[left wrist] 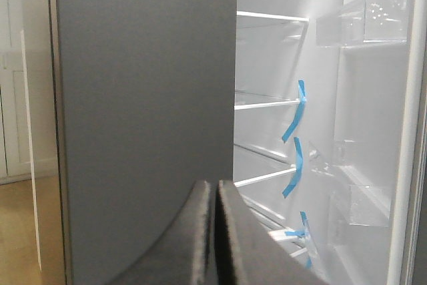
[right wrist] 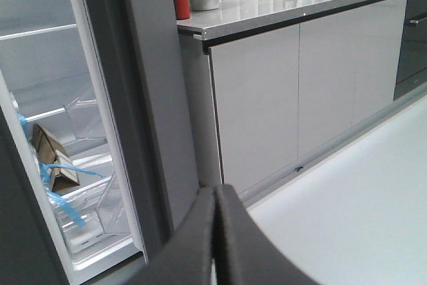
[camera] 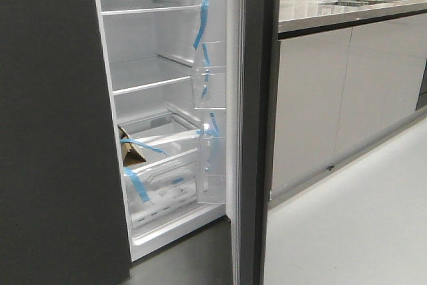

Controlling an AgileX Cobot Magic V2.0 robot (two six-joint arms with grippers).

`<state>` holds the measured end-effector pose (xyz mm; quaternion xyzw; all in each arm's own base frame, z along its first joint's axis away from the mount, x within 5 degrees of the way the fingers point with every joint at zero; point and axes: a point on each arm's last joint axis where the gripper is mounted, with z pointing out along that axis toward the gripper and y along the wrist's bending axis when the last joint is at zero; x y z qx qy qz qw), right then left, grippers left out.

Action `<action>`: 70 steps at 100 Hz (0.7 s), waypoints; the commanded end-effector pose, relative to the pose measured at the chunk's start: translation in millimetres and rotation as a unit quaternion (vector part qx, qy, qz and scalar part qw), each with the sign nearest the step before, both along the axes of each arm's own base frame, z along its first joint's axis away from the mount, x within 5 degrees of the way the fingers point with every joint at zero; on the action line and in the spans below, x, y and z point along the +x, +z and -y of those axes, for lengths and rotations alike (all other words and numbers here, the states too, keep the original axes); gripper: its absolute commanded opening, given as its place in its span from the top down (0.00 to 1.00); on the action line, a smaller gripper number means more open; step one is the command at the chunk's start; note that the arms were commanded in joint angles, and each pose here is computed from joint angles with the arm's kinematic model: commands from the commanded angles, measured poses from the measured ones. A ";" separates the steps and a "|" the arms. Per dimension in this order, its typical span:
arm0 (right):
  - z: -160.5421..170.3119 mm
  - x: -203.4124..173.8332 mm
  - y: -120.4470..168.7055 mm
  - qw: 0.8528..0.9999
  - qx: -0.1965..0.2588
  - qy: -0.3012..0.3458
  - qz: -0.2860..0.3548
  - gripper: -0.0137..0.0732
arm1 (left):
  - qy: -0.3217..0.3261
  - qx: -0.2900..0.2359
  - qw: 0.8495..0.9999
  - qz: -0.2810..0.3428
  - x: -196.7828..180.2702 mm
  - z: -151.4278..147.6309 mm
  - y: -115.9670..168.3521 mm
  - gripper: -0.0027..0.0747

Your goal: Close fridge door

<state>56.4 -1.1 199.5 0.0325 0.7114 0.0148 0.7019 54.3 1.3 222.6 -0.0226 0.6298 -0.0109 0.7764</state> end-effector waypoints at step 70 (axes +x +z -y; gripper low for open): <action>1.1 -0.8 1.7 0.999 -0.005 -0.008 0.040 0.93 | 0.001 -0.003 1.000 0.025 -0.2 -0.2 -4.5 0.99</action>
